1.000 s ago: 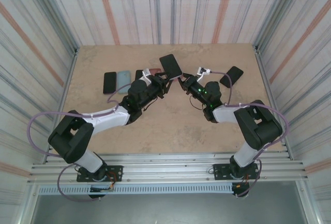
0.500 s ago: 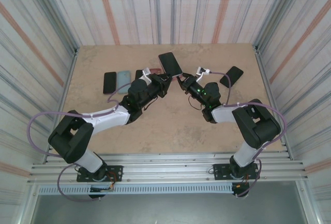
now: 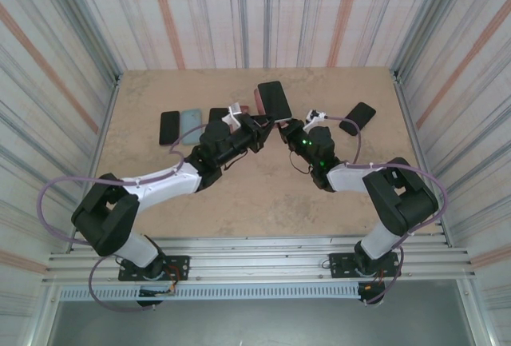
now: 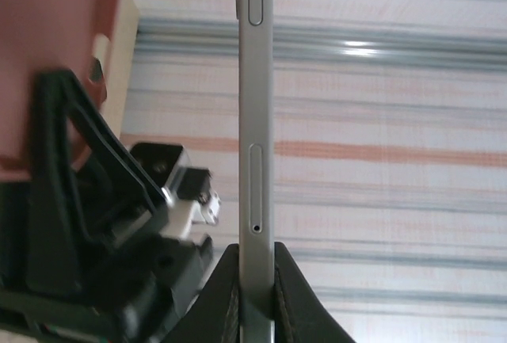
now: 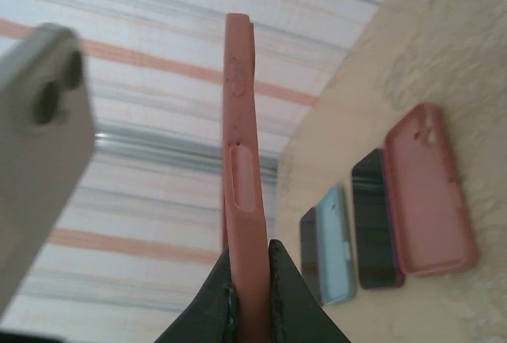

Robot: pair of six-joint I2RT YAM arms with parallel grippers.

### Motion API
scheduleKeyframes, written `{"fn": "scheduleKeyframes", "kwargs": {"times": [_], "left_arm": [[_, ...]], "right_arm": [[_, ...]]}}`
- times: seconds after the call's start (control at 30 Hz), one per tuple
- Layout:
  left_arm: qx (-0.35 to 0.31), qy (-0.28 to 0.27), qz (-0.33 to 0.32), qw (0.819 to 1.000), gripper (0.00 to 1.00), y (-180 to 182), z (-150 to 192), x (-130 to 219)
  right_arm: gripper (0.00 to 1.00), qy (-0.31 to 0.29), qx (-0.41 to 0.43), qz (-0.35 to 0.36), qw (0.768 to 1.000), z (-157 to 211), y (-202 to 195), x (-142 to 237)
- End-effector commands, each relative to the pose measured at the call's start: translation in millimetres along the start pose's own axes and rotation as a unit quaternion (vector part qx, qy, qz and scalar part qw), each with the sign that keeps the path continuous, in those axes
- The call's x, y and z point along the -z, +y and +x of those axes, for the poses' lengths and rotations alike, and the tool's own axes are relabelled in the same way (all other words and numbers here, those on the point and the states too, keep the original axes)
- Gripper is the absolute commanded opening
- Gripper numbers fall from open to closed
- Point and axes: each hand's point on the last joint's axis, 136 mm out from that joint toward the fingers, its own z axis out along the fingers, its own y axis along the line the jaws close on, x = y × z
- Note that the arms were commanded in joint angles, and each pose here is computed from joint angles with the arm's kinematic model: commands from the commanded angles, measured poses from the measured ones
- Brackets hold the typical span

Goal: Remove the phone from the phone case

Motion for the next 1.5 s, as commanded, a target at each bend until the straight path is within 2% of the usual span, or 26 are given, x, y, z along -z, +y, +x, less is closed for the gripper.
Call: {"fn": "scheduleKeyframes", "kwargs": {"times": [0.0,0.17,0.27,0.37,0.57,0.73,1.1,1.47], "left_arm": [[-0.028,0.033,0.052,0.998,0.0,-41.2,17.7,2.2],[-0.042,0.035,0.032,0.998,0.0,-28.8,7.0,6.6],[-0.073,0.073,0.014,0.995,0.0,-22.3,2.4,2.8],[-0.079,0.099,0.003,0.992,0.0,-7.1,-4.3,-2.9],[-0.102,0.102,-0.044,0.989,0.0,31.4,-30.5,-12.5],[-0.091,0.101,-0.072,0.988,0.0,69.1,-57.6,-23.5],[-0.073,0.112,-0.118,0.984,0.0,126.4,-90.7,-48.3],[-0.069,0.105,-0.168,0.978,0.0,162.4,-109.9,-60.2]], "right_arm": [[0.0,-0.046,0.027,0.02,0.998,-19.9,-0.3,-0.5],[0.0,-0.069,0.035,0.045,0.996,-40.5,-17.3,5.9],[0.0,-0.08,0.042,0.075,0.993,-53.0,-33.4,14.2],[0.0,-0.082,0.042,0.09,0.992,-64.2,-42.9,20.7],[0.0,-0.09,0.04,0.108,0.989,-76.0,-53.4,31.5],[0.0,-0.09,0.033,0.11,0.989,-80.2,-57.2,35.5],[0.0,-0.076,0.024,0.109,0.991,-74.9,-62.6,35.8],[0.0,-0.066,0.019,0.111,0.991,-70.2,-70.8,31.4]]}}
